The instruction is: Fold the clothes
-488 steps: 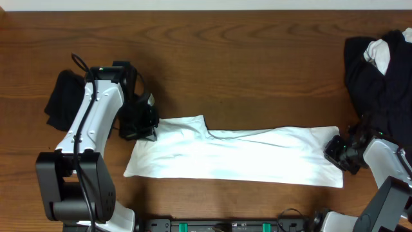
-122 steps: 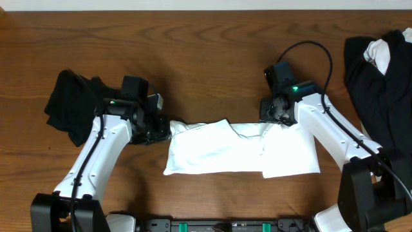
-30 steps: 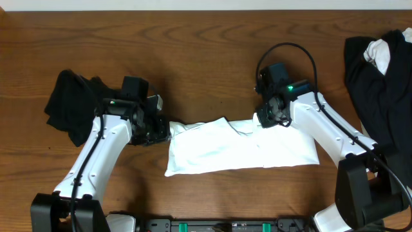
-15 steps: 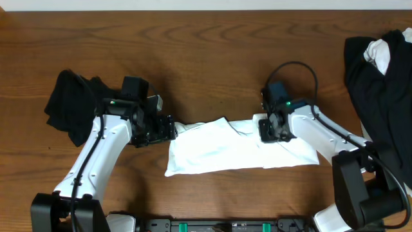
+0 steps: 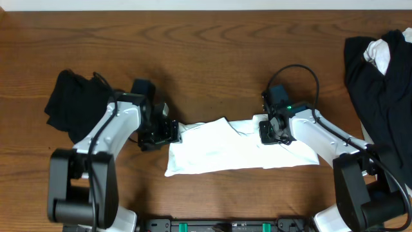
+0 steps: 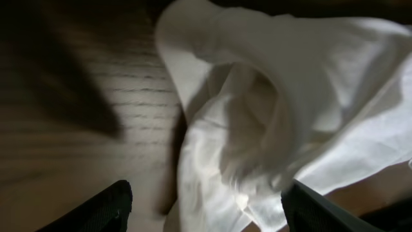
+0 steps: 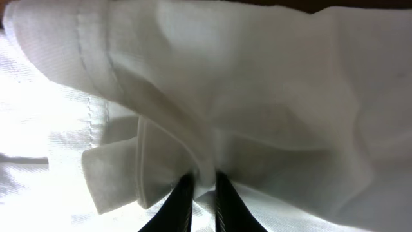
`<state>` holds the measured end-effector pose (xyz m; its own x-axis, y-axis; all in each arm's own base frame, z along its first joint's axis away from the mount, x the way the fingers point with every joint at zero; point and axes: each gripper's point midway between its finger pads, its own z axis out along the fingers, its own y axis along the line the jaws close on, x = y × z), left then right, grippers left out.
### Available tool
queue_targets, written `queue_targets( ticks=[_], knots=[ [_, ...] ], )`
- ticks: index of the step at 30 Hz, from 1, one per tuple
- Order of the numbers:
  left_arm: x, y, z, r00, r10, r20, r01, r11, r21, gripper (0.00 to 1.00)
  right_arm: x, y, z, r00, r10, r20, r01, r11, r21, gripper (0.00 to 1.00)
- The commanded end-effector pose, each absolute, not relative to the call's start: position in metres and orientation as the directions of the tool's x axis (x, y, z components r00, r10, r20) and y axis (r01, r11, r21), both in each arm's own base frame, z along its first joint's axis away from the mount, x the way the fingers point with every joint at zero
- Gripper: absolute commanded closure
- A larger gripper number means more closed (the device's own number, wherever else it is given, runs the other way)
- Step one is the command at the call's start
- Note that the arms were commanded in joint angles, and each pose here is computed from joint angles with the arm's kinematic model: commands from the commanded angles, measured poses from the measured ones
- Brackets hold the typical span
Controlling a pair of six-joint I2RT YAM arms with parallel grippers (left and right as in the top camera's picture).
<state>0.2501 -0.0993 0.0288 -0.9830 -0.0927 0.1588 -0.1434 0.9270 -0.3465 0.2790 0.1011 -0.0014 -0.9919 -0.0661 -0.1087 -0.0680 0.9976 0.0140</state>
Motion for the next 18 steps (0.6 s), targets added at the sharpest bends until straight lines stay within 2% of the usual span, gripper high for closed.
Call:
queue_targets(
  ticks=[1, 5, 10, 11, 12, 13, 15, 16, 18],
  knots=[
    [0.24, -0.106, 0.015, -0.976, -0.039, 0.215, -0.121, 0.916, -0.384, 0.24, 0.268, 0.105, -0.009, -0.996, -0.056, -0.075, -0.058, 0.998, 0.033, 0.88],
    [0.237, -0.108, 0.001, -0.964, -0.038, 0.262, -0.141, 0.911, -0.387, 0.23, 0.268, 0.105, -0.009, -0.996, -0.056, -0.075, -0.058, 0.998, 0.033, 0.87],
    [0.234, -0.13, 0.0, -0.955, 0.011, 0.297, -0.15, 0.846, -0.512, 0.26, 0.268, 0.105, -0.009, -0.996, -0.055, -0.076, -0.058, 0.998, 0.033, 0.87],
    [0.233, -0.131, -0.001, -0.953, 0.011, 0.303, -0.153, 0.844, -0.515, 0.32, 0.268, 0.105, -0.009, -0.996, -0.055, -0.076, -0.058, 0.998, 0.033, 0.88],
    [0.233, -0.131, -0.001, -0.952, 0.011, 0.305, -0.155, 0.843, -0.515, 0.44, 0.268, 0.105, -0.009, -0.996, -0.055, -0.076, -0.058, 0.998, 0.033, 0.87],
    [0.233, -0.132, 0.0, -0.952, 0.012, 0.307, -0.157, 0.84, -0.52, 0.63, 0.269, 0.105, -0.009, -0.996, -0.055, -0.076, -0.058, 0.998, 0.033, 0.87],
    [0.232, -0.132, 0.0, -0.951, 0.012, 0.309, -0.159, 0.838, -0.522, 0.89, 0.268, 0.105, -0.009, -0.996, -0.055, -0.075, -0.058, 0.998, 0.033, 0.87],
    [0.233, -0.132, 0.0, -0.951, 0.012, 0.309, -0.159, 0.838, -0.522, 0.94, 0.268, 0.105, -0.009, -0.996, -0.055, -0.075, -0.058, 0.998, 0.033, 0.87],
    [0.234, -0.131, 0.001, -0.952, 0.01, 0.304, -0.158, 0.838, -0.523, 0.94, 0.268, 0.105, -0.009, -0.996, -0.055, -0.075, -0.058, 0.998, 0.033, 0.87]
  ],
)
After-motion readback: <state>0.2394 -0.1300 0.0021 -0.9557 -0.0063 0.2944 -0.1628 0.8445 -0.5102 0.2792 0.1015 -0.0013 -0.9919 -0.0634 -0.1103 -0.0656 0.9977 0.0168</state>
